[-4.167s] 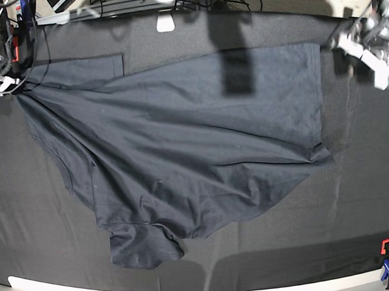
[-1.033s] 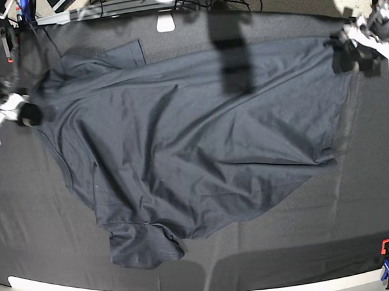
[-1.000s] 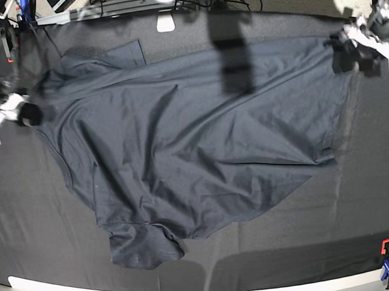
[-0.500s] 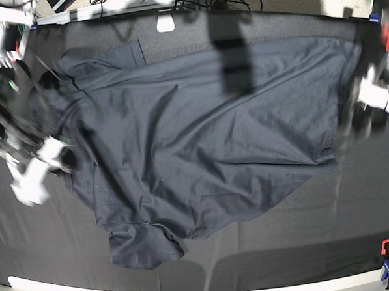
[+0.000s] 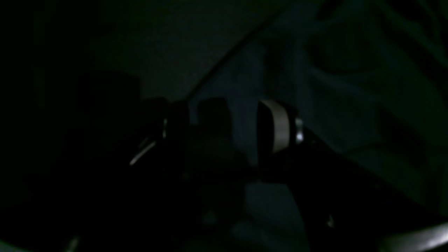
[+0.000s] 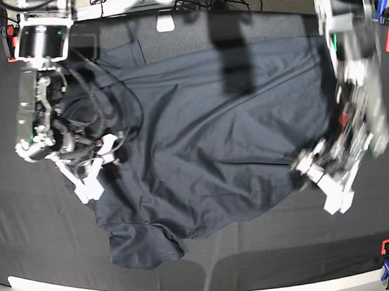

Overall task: Layout the t-shirt on the table in an organized manner, then fold the t-shirt properly
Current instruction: 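Move both grippers onto the shirt edge and grasp the fabric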

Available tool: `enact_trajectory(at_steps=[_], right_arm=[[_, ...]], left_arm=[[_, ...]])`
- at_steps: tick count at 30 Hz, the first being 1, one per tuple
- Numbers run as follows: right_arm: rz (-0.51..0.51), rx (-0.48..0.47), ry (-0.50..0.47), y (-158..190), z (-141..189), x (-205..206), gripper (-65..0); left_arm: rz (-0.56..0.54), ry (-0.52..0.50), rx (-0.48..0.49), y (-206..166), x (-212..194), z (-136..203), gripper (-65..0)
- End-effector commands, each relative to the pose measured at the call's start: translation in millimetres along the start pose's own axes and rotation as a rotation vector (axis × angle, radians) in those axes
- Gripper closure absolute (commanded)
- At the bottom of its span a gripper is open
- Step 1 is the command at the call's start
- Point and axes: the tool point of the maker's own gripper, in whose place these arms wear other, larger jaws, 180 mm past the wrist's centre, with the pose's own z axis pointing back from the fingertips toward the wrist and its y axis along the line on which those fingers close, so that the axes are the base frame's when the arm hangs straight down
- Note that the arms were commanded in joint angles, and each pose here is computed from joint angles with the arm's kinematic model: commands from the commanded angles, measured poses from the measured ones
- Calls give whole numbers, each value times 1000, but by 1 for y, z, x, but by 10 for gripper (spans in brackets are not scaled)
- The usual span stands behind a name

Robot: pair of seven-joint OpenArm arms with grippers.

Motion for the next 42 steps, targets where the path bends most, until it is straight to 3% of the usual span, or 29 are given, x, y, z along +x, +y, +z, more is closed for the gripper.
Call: enact_trajectory(at_steps=[1, 12, 14, 17, 18, 22, 30, 36, 42], right_arm=[[16, -10, -46, -4, 7, 17, -226], [14, -4, -49, -2, 6, 18, -226], [14, -4, -52, -2, 6, 18, -226], [14, -5, -58, -2, 6, 20, -226], [14, -5, -58, -2, 6, 20, -226], [14, -5, -59, -2, 6, 20, -226], [14, -5, -59, -2, 6, 20, -226], [14, -5, -59, -2, 6, 20, -226], [14, -5, -59, -2, 6, 20, -226]], left_arm=[[-16, -44, 4, 4, 25, -2, -292], [8, 83, 37, 23, -1, -38, -286], [-3, 101, 7, 18, -7, -38, -229], [-24, 155, -150, -10, -15, -34, -26], [-3, 158, -207, -21, -14, -32, 0], [100, 107, -329, -45, 6, -21, 0], [82, 13, -461, -80, 22, 16, 0], [110, 110, -646, -136, -28, 49, 0], [258, 160, -758, -183, -82, 60, 0]])
